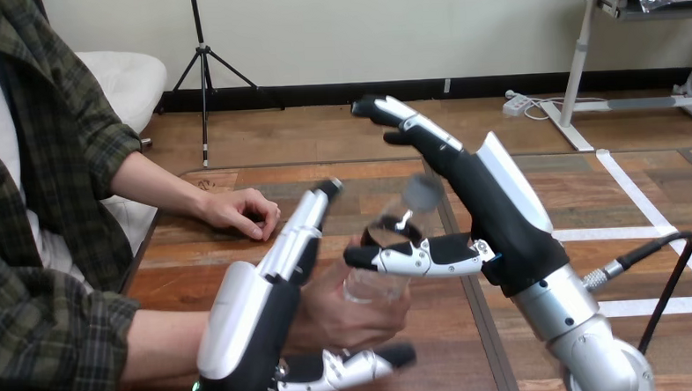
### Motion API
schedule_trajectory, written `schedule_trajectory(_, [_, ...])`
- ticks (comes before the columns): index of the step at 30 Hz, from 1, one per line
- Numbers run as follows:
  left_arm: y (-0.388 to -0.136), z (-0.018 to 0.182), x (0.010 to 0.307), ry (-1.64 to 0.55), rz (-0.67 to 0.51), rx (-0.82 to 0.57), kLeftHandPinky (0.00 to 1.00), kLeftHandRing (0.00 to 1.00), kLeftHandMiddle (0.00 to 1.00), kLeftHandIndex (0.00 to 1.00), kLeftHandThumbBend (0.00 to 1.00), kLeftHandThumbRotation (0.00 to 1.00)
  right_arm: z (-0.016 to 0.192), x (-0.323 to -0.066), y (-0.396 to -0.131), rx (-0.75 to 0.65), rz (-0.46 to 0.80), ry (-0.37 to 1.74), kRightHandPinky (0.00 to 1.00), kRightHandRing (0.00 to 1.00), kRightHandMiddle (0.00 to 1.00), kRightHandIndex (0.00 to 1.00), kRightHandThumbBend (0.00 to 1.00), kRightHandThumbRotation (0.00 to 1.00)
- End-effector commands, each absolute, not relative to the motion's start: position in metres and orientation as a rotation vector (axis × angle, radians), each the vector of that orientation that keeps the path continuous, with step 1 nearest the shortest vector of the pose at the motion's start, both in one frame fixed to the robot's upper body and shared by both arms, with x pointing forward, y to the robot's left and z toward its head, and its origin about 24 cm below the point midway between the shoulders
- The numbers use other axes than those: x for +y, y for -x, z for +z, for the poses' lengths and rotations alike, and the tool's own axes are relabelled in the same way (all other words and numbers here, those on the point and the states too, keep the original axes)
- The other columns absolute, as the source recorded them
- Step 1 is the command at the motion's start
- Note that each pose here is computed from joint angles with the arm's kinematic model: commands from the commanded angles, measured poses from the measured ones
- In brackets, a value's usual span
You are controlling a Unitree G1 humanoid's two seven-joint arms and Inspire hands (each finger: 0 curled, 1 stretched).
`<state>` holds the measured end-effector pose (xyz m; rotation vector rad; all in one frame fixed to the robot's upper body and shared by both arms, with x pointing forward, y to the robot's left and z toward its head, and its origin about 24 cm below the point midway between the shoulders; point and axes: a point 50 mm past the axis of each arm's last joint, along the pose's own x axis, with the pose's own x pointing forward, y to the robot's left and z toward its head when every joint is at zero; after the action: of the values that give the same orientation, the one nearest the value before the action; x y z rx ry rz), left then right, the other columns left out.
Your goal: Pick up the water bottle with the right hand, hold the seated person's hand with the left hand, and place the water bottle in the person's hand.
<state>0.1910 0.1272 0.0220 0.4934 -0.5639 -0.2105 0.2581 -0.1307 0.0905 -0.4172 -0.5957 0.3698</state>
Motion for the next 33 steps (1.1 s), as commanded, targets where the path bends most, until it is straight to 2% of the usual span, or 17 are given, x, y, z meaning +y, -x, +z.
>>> schedule_trajectory(1, [-0.201, 0.03, 0.123, -0.371, -0.148, -0.617, 0.83, 0.93, 0.96, 0.97, 0.71, 0.76, 0.106, -0.134, -0.259, -0.696, 0.298, 0.356, 0.85, 0.9, 0.91, 0.85, 0.73, 0.14])
schedule_trajectory(5, [-0.202, 0.031, 0.121, -0.317, -0.11, -0.628, 0.79, 0.89, 0.92, 0.95, 0.62, 0.85, 0.104, -0.134, -0.258, -0.702, 0.28, 0.328, 0.85, 0.89, 0.9, 0.84, 0.7, 0.13])
schedule_trajectory(13, [-0.201, 0.033, 0.114, -0.236, -0.055, -0.637, 0.75, 0.86, 0.88, 0.92, 0.56, 0.98, 0.097, -0.135, -0.256, -0.708, 0.249, 0.263, 0.86, 0.89, 0.89, 0.81, 0.66, 0.11])
schedule_trajectory(23, [-0.197, 0.036, 0.11, -0.224, -0.038, -0.643, 0.83, 0.87, 0.87, 0.91, 0.43, 1.0, 0.092, -0.135, -0.254, -0.719, 0.218, 0.231, 0.88, 0.89, 0.88, 0.81, 0.61, 0.1])
schedule_trajectory(33, [-0.198, 0.036, 0.109, -0.212, -0.038, -0.639, 0.85, 0.85, 0.85, 0.9, 0.35, 1.0, 0.09, -0.135, -0.253, -0.729, 0.194, 0.209, 0.85, 0.89, 0.88, 0.81, 0.57, 0.09])
